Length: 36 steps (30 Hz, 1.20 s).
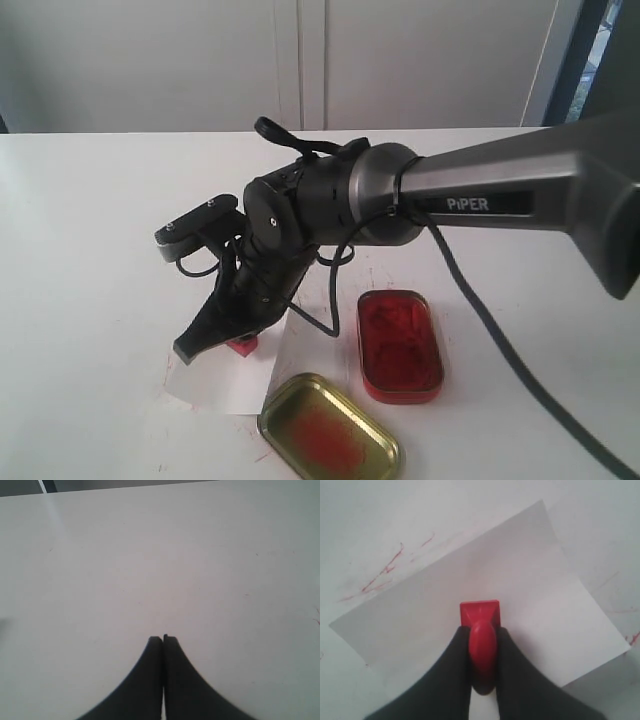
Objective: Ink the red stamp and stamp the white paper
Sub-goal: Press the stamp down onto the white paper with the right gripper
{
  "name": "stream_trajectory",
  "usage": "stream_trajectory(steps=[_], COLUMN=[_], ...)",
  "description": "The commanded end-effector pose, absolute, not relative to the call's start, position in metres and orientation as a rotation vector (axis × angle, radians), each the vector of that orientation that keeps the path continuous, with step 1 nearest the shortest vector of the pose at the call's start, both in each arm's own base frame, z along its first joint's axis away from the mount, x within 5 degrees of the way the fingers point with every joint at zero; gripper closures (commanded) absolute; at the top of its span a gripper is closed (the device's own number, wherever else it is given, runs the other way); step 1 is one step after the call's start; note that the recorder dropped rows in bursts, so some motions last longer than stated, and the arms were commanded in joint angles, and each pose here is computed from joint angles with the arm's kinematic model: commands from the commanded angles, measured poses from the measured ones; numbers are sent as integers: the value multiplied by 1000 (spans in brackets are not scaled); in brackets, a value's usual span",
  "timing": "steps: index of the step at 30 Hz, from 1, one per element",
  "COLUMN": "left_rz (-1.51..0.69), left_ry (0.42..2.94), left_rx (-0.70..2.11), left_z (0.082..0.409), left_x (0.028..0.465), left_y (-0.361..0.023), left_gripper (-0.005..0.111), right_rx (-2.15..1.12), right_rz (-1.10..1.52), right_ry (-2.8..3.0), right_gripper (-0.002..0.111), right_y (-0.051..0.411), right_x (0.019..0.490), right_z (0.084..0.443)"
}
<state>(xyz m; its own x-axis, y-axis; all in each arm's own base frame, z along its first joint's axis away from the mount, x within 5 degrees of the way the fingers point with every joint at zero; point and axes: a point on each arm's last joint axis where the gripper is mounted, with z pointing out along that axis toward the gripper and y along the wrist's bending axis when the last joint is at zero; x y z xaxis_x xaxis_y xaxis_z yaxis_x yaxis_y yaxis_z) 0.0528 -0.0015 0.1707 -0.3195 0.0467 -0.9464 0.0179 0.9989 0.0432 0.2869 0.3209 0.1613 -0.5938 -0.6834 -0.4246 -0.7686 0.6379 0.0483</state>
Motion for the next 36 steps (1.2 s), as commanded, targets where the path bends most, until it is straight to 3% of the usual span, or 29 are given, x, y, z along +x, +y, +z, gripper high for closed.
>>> stream_trajectory(steps=[1,17,36], left_rz=[28,28,28], left_ry=[1900,1900,1900], left_rx=[45,45,45], left_z=[169,169,169], left_x=[53,53,53], left_y=[-2,-2,-2], left_gripper=[107,107,107], right_rx=[-1200,-1269,-1323], right_rz=[279,217,167], right_ry=[2439,2614,2766], right_gripper=[108,108,108], right_y=[322,318,310], right_x=[290,285,275], right_z=[162,119,108])
